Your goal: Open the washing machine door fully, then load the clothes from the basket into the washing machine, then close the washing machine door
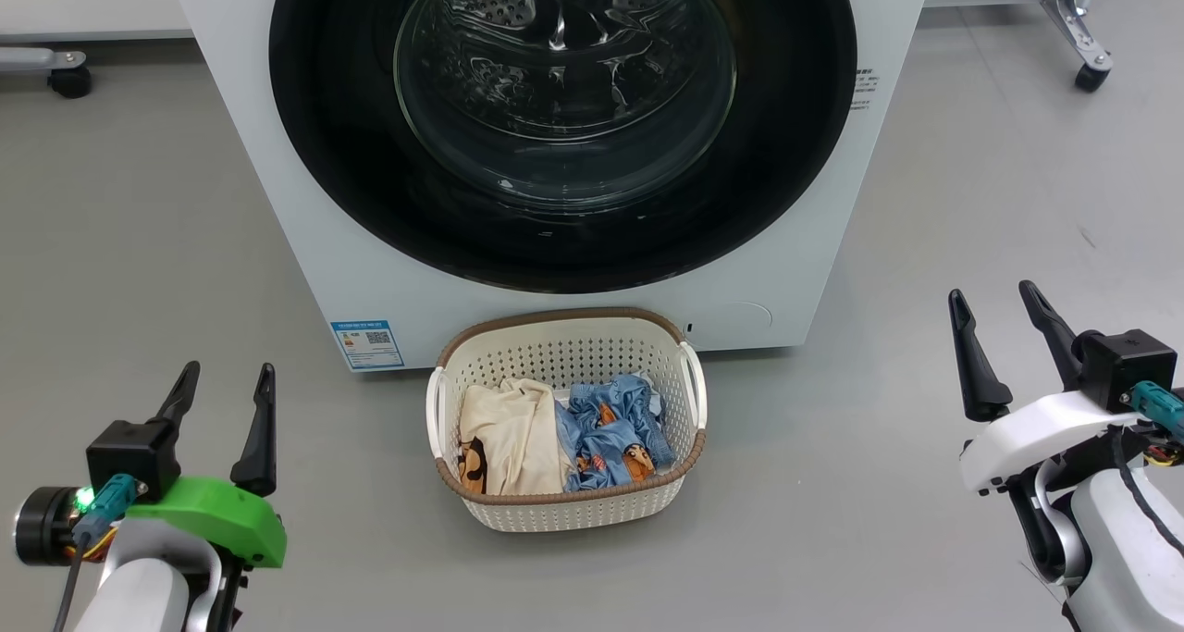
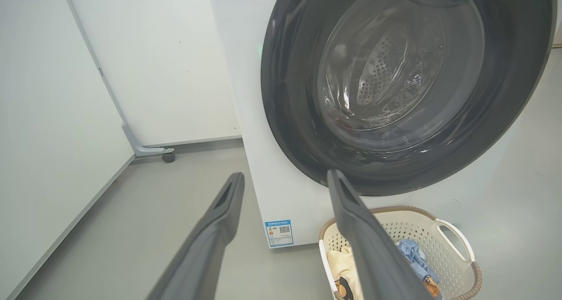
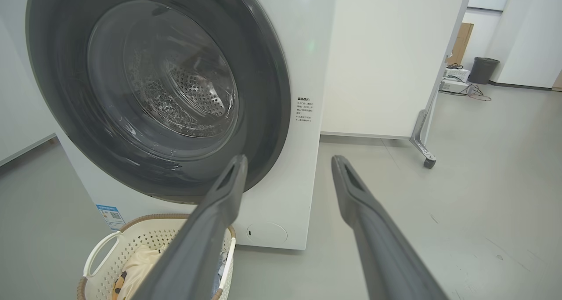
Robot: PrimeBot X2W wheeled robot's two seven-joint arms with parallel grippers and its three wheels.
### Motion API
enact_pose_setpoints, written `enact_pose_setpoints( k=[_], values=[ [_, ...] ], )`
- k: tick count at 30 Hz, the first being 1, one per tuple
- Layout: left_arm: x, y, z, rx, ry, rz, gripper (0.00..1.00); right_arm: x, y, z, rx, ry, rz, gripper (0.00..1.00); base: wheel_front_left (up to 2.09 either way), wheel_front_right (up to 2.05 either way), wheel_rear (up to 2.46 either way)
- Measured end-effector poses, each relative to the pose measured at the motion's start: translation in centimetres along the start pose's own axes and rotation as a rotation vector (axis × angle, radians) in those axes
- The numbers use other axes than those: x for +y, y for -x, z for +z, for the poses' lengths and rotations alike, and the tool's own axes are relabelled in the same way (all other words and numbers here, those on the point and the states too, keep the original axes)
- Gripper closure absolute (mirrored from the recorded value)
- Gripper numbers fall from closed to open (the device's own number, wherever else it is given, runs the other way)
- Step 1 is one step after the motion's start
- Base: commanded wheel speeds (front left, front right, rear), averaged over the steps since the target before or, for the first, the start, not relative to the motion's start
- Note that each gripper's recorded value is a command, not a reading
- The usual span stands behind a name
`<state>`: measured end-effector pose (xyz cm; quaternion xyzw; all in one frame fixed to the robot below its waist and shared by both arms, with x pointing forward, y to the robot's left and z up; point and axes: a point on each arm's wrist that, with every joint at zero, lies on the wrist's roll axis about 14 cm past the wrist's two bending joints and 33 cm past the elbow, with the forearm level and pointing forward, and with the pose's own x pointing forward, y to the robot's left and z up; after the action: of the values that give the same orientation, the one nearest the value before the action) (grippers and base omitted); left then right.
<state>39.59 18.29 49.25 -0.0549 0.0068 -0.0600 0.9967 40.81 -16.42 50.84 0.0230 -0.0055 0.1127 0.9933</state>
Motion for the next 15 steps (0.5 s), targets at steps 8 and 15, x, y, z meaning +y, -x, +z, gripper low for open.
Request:
enact_pose_setpoints(
  k=[8, 15],
  values=[
    [0.7, 0.3, -1.1, 0.031, 0.016, 0.045, 0.00, -0.1, 0.0, 0.0, -0.001, -0.018, -0.011, 0.00, 0.00, 0.00, 0.00],
    [1.5, 0.5, -1.4, 0.040, 0.026, 0.076, 0.00, -0.3, 0.1, -0.1, 0.000, -0.035, -0.017, 0.00, 0.00, 0.00, 0.00]
  ],
)
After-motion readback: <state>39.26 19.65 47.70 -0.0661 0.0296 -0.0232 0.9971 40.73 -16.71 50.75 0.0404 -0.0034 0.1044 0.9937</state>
